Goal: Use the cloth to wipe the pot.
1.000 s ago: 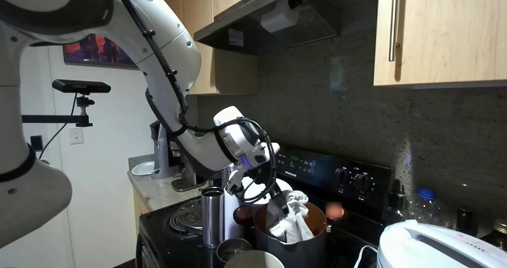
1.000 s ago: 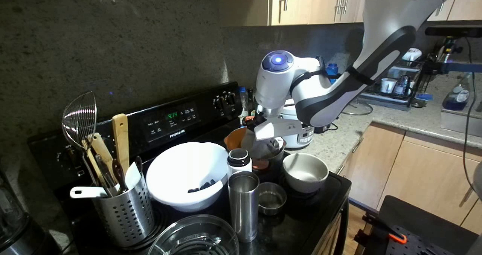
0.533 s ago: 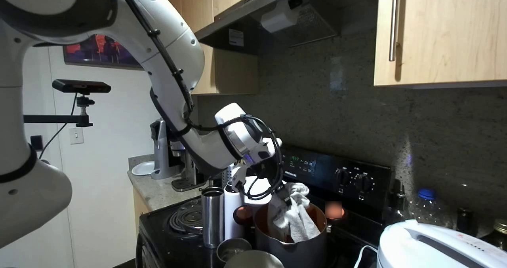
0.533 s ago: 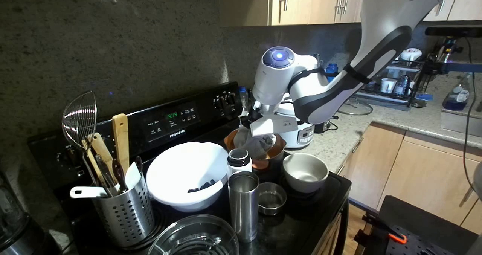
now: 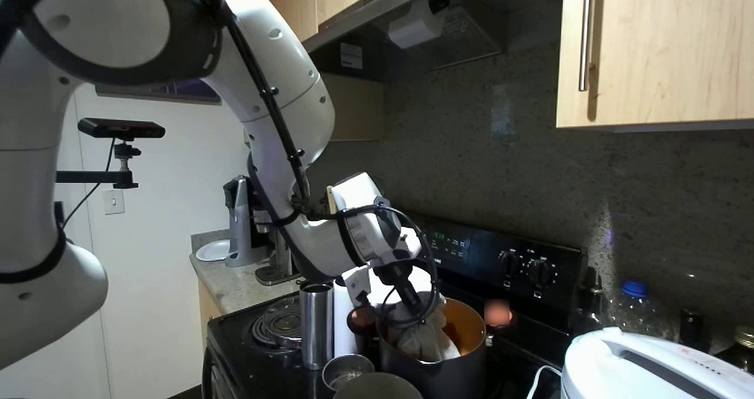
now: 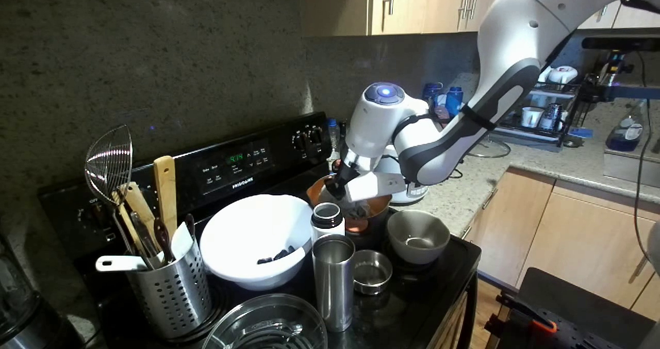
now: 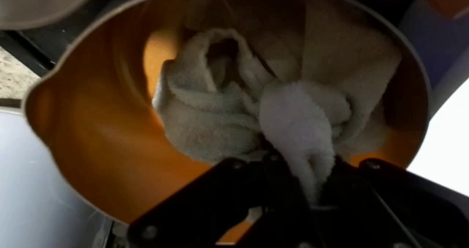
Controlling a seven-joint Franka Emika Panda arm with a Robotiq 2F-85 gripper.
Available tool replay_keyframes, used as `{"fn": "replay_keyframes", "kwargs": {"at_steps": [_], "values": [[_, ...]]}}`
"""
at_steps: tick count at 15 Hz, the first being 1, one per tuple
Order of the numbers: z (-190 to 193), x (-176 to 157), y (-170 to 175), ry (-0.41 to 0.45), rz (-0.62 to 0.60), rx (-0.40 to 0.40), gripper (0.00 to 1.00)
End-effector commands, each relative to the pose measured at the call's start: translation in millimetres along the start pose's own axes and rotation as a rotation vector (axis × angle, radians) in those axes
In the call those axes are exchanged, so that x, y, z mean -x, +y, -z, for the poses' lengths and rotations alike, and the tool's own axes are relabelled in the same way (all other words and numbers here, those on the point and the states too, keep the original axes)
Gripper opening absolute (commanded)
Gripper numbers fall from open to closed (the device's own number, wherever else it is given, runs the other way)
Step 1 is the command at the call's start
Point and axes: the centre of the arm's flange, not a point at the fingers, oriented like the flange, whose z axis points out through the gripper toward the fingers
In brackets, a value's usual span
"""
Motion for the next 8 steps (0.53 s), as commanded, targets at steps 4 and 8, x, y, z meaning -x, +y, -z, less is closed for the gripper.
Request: {"fn": "replay_keyframes", "kwargs": {"at_steps": [4,8], "values": [[-26.2,-37.0,27.5,-0.073,0.105,0.022,0.07],[-17.5,-57.2,14.6,0.019,0.143,0.009,0.07]]}}
